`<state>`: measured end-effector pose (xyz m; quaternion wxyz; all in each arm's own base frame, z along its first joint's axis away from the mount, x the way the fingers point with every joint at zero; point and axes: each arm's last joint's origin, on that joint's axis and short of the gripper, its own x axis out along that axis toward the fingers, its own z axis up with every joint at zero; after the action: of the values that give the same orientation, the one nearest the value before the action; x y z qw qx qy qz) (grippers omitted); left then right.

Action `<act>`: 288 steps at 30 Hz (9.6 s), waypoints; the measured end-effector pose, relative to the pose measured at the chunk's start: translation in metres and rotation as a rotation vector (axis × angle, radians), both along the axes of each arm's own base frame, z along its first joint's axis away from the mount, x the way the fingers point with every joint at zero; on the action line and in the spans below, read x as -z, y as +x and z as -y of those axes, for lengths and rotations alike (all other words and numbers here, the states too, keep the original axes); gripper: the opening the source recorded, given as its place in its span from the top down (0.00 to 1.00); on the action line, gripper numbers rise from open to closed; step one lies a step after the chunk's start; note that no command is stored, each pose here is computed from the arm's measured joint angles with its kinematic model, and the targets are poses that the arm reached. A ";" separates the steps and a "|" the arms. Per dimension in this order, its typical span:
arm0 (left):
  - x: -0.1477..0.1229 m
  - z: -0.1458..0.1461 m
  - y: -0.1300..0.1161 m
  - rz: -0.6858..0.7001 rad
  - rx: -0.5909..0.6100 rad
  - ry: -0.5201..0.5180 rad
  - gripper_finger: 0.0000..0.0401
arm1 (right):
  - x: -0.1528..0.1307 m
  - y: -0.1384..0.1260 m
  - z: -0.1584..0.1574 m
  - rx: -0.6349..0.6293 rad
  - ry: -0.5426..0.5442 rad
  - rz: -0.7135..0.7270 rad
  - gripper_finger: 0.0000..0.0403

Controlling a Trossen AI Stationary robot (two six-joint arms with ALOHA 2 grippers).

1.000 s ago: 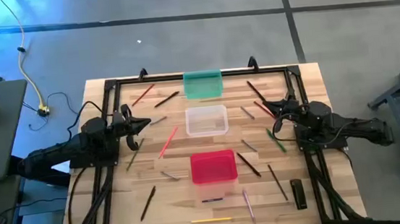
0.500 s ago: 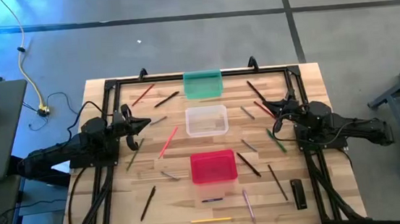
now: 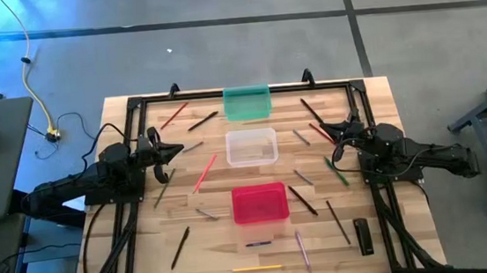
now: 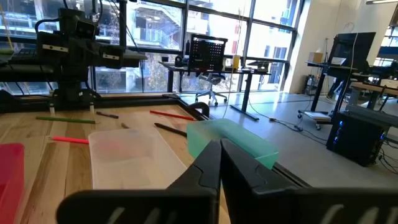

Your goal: Sort crayons/erasers/pens/pencils in bins

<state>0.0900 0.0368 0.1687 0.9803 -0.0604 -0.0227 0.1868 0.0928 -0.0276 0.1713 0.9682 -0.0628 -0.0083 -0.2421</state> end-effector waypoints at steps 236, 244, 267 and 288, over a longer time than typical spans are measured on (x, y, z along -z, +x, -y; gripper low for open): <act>0.000 0.000 0.000 0.000 0.000 0.000 1.00 | -0.099 0.254 0.225 -0.113 0.178 -0.948 1.00; 0.000 0.000 0.000 0.000 0.001 0.000 1.00 | -0.092 0.207 0.189 -0.065 0.173 -0.671 1.00; -0.001 0.000 0.000 0.010 0.000 0.005 1.00 | -0.018 0.108 0.069 -0.170 0.153 -0.054 1.00; -0.018 -0.010 0.010 -0.060 -0.197 -0.075 1.00 | -0.007 0.084 0.057 -0.106 0.013 0.089 1.00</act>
<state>0.1002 0.0472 0.1866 0.9545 -0.0891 0.0079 0.2846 0.1770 -0.0845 0.1782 0.9787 -0.0452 -0.0529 -0.1930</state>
